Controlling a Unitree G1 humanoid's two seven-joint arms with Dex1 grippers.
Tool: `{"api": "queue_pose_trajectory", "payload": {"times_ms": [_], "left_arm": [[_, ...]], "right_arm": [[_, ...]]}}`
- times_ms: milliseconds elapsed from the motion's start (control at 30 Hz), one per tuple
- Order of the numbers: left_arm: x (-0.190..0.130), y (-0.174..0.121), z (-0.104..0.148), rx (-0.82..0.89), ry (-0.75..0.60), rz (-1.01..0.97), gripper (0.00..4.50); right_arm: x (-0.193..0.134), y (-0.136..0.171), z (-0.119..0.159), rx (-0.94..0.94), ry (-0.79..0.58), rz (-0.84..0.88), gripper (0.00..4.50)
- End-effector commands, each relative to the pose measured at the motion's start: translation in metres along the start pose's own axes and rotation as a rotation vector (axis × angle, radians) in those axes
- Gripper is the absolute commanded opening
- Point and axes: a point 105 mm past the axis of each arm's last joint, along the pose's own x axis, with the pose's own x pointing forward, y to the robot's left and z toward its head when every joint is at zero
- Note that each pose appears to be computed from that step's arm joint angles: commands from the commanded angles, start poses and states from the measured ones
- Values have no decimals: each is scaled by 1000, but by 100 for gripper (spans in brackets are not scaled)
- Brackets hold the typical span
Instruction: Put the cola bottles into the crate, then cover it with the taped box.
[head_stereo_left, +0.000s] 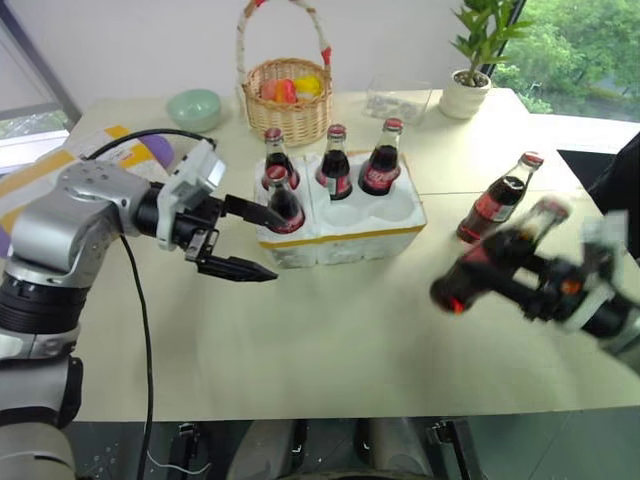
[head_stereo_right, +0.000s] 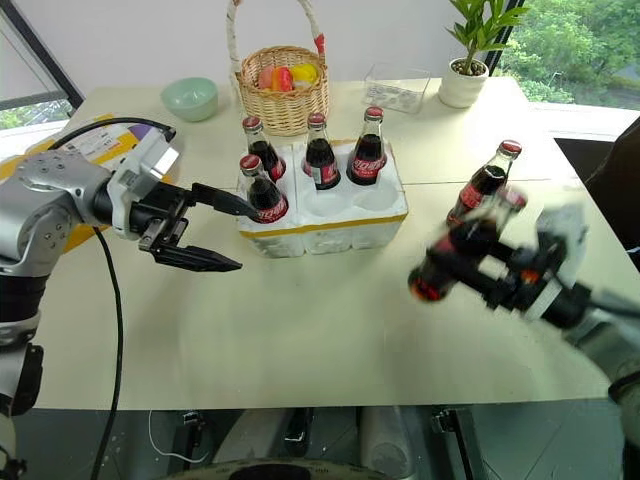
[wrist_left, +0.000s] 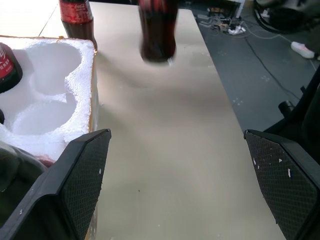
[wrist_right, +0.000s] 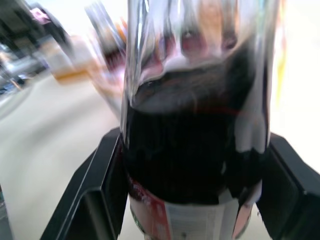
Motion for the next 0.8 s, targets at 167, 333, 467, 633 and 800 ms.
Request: {"api": "queue_pose_trajectory", "payload": {"times_ms": [167, 333, 467, 633, 800], "left_arm": [[-16, -2, 8, 32, -24, 105, 450], [-23, -4, 8, 22, -43, 181, 450], [-27, -7, 8, 12, -64, 230, 450], [-27, -12, 6, 3, -79, 274, 450], [-25, -13, 7, 3, -89, 291, 450]], "right_arm": [[71, 6, 46, -121, -68, 156, 267], [123, -2, 33, -171, -10, 177, 267], [148, -10, 23, -154, -11, 193, 267], [162, -8, -1, -115, 33, 244, 267], [174, -5, -23, -91, 80, 263, 267]]}}
